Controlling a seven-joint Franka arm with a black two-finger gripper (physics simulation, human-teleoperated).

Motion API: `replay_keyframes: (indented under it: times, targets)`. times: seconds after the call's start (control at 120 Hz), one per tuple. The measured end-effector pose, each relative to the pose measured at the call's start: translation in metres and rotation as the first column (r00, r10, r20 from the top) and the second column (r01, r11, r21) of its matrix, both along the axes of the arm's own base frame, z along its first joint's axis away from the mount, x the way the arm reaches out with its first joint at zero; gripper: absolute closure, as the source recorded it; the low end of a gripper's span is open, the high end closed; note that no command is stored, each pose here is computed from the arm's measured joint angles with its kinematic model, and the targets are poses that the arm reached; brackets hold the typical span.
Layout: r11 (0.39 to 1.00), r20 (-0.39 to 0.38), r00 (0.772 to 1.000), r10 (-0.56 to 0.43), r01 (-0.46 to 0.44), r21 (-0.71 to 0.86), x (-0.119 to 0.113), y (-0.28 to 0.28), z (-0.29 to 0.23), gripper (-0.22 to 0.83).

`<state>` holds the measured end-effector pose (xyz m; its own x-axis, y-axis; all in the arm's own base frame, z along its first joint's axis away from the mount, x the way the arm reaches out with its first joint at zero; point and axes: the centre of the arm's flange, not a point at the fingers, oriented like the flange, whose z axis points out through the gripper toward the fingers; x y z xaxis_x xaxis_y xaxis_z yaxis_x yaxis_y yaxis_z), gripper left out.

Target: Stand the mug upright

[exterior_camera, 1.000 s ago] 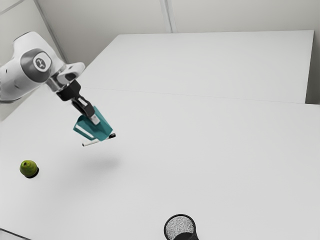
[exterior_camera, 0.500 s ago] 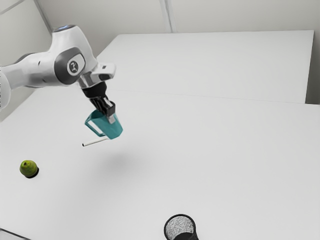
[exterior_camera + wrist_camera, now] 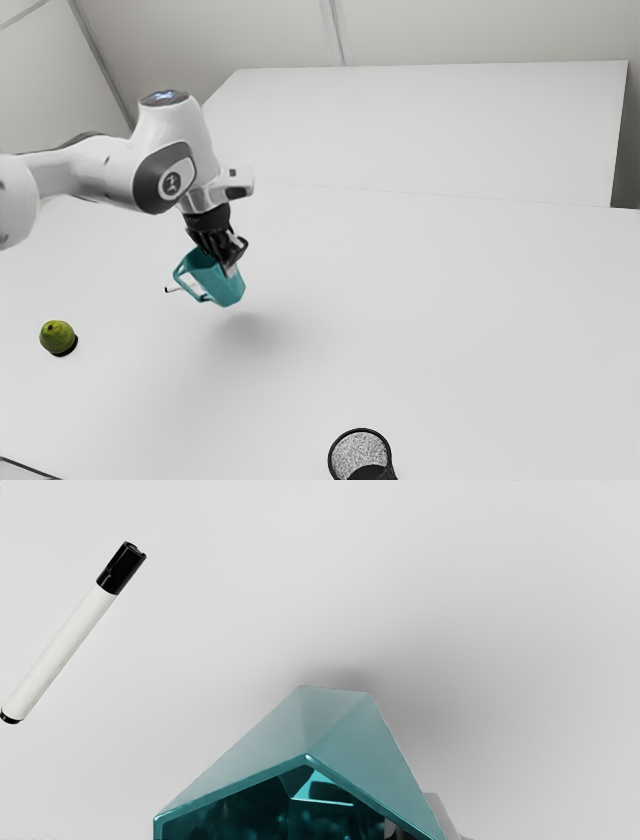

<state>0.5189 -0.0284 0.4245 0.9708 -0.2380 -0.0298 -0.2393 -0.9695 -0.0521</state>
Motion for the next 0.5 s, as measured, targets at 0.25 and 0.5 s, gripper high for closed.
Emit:
replay_keyframes:
  times: [0.25, 0.5]
  targets:
    - [0.998, 0.044, 0.997, 0.058, -0.058, 0.014, -0.003, -0.006, -0.021, 0.79]
    - [0.994, 0.058, 0.993, 0.107, -0.108, 0.015, -0.001, -0.01, -0.036, 0.79]
